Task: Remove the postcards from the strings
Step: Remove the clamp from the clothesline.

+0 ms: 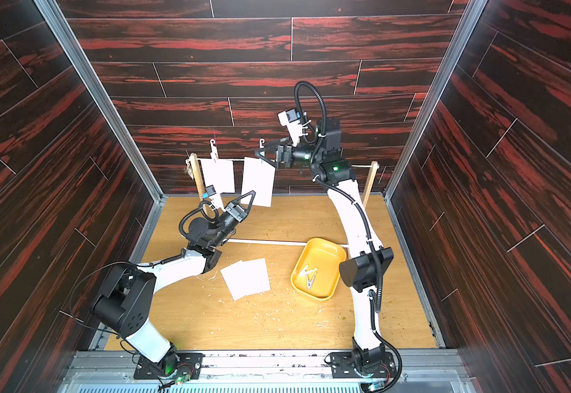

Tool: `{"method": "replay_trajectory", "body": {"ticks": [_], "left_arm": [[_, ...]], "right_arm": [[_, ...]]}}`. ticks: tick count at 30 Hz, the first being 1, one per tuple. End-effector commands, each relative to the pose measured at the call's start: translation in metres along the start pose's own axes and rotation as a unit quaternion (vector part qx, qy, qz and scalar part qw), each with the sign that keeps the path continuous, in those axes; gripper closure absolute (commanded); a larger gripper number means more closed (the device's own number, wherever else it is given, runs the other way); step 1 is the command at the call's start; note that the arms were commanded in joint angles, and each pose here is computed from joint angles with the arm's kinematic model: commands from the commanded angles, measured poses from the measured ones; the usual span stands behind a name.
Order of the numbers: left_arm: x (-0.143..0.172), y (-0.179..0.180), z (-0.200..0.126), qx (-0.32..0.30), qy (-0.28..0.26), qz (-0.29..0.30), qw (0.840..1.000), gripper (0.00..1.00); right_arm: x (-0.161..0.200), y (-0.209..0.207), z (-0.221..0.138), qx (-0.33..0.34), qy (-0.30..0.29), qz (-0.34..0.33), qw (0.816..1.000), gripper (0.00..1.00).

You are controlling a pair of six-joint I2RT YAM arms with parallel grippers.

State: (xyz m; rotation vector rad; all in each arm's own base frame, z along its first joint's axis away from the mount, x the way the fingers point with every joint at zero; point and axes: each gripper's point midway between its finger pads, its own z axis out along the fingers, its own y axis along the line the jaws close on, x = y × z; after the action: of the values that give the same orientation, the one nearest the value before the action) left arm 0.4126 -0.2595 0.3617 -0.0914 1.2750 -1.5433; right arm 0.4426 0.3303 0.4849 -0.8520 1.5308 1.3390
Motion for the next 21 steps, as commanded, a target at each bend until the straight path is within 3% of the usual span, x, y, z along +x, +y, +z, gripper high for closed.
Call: {"method": "replay_trajectory", "body": {"ticks": [1,5,9,21], "left_arm": [[-0.009,-0.014,0.004,0.03,-0.009,0.004,1.0,1.0],[-0.008,-0.012,0.004,0.027,-0.009,0.001,1.0,1.0],[-0.007,-0.01,0.004,0.026,-0.008,-0.001,1.0,1.0],[-0.006,-0.009,0.004,0.027,-0.005,-0.007,1.0,1.0]], "right_arm": [[0.015,-0.003,0.012,-0.028,0.016,0.013,0.999,0.1],[0.016,0.004,0.015,-0.048,0.02,0.008,0.999,0.17],[0.015,0.008,0.014,-0.059,0.02,0.005,0.998,0.33],[0.016,0.003,0.016,-0.051,0.017,0.007,0.999,0.51]]}}
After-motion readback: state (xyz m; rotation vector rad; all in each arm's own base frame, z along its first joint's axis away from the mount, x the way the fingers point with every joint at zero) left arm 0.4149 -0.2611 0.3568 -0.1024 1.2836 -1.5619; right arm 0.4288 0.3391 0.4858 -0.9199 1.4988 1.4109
